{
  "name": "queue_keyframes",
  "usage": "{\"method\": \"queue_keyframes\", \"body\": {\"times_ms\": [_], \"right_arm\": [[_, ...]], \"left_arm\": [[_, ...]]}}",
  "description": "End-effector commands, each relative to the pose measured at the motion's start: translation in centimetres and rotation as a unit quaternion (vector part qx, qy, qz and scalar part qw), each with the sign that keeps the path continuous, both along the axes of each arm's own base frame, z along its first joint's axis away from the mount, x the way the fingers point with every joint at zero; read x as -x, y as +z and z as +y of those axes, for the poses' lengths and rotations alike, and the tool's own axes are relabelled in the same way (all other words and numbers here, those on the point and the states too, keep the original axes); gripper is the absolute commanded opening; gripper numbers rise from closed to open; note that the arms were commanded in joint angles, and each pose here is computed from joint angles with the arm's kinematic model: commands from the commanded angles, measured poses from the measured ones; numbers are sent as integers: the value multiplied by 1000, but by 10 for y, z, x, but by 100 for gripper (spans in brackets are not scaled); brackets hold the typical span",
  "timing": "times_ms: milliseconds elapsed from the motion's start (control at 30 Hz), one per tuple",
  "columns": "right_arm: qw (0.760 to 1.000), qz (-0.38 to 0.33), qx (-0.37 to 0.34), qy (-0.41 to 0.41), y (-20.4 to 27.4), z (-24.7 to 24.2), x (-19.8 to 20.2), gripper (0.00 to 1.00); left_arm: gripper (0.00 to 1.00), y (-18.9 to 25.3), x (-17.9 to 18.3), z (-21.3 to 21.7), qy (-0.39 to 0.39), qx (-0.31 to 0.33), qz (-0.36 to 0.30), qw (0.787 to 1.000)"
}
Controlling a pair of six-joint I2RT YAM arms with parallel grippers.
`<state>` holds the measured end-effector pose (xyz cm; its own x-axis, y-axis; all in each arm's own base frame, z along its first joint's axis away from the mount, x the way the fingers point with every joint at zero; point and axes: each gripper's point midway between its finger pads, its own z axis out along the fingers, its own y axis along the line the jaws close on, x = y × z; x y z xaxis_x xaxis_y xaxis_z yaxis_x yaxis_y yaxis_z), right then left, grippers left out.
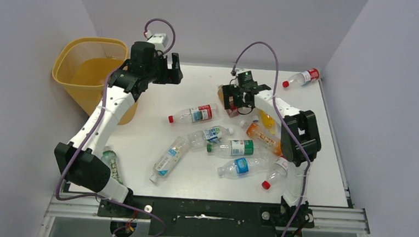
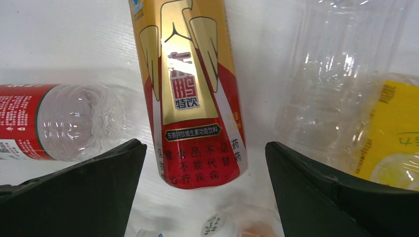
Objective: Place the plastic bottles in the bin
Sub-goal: Pick up the plastic bottle at the center of the board.
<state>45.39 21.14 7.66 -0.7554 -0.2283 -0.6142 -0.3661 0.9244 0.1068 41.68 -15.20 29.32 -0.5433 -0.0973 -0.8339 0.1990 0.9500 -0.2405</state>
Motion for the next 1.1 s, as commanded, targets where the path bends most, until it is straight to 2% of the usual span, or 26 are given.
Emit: {"method": "queue_keyframes", "body": {"times_ms": [0,267,467,733,900,1067], "right_arm": [[999,-48,16,15,19,12,-20,99],[999,-22,47,11,-12,10,-19,98],[999,-20,43,11,-16,11,-19,74],[998,-48,24,14,14,13,-19,53],[997,-75,2,13,47,12,-10,51],[993,-104,-55,17,92,19,6,50]], "left_arm": [[85,24,-2,-10,-12,23,-42,999],[85,15,-3,-16,-18,24,-34,999],[85,13,-4,-22,-25,31,-31,999],[85,12,-3,-35,-43,52,-24,997],[85,14,-1,-49,-64,85,-21,994],[85,21,1,-65,-85,132,-23,987]]}}
